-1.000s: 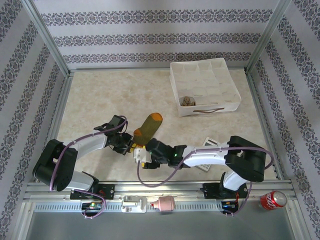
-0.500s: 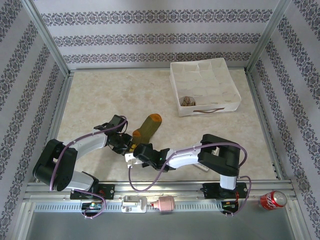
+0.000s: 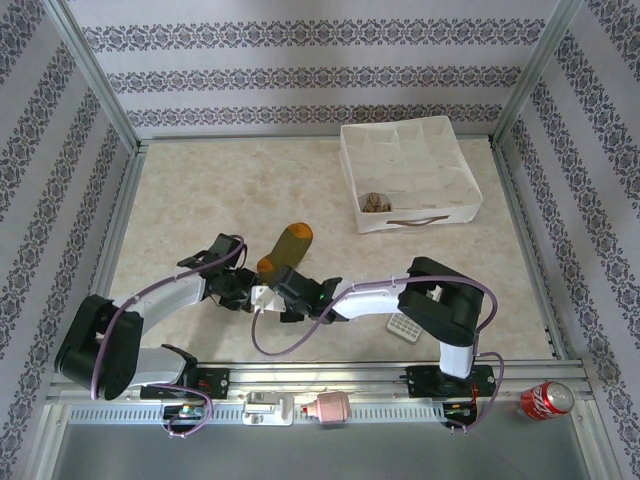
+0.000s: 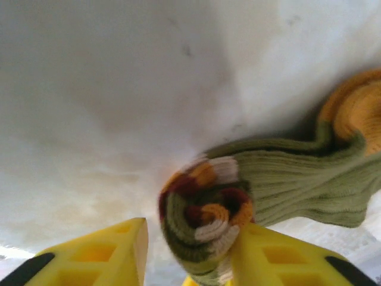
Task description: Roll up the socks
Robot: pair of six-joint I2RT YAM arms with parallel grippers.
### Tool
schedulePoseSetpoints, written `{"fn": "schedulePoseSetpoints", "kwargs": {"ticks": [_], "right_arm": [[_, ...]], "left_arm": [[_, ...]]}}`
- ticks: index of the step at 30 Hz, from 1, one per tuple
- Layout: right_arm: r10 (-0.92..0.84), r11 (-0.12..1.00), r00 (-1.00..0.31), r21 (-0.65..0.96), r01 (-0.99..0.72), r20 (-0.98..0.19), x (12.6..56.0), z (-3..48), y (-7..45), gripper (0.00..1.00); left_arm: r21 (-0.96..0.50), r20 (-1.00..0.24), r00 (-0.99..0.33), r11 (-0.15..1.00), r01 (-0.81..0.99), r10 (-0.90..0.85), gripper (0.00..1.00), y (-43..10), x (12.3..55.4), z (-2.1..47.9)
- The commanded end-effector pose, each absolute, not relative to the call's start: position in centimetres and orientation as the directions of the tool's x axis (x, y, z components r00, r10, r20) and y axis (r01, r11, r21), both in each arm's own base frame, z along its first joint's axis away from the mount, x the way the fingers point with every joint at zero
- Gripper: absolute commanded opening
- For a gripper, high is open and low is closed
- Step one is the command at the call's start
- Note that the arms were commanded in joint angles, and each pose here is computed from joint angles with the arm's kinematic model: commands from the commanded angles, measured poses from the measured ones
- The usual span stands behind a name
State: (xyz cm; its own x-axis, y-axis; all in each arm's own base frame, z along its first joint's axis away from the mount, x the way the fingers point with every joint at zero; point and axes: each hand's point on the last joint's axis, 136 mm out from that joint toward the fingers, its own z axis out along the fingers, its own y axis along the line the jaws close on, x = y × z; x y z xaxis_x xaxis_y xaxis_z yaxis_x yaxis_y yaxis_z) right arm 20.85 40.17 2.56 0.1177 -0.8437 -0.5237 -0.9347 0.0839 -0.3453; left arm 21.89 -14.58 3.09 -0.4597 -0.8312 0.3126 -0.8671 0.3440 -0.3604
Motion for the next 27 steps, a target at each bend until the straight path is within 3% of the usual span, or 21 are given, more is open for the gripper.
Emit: {"fn": "schedulePoseSetpoints", "kwargs": {"ticks": [1,6,16,27], "right_arm": [[-0.927,0.112,-0.105,0.004,-0.994,-0.361,17.0,-3.2,34.7,0.0],[-0.922,0.169,-0.202,0.128,-0.977,-0.331,17.2,-3.4,34.2,0.0],[-0.828,0.279,-0.427,0.393,-0.876,-0.363,18.1,-1.6,34.9,0.0],[-0.706,0.425,-0.685,0.666,-0.613,-0.18,19.7,-1.5,34.8,0.0]], "left_arm": [[-0.337,0.369,-0.391,0.271,-0.902,-0.843,0.52,-14.1,21.1,3.7],[-0.392,0.394,-0.372,0.212,-0.895,-0.841,0.64,-14.0,22.5,4.4],[-0.505,0.373,-0.417,0.196,-0.84,-0.829,0.65,-14.5,24.2,5.3],[-0.606,0.334,-0.483,0.208,-0.767,-0.809,0.61,-16.3,25.6,5.9]]}}
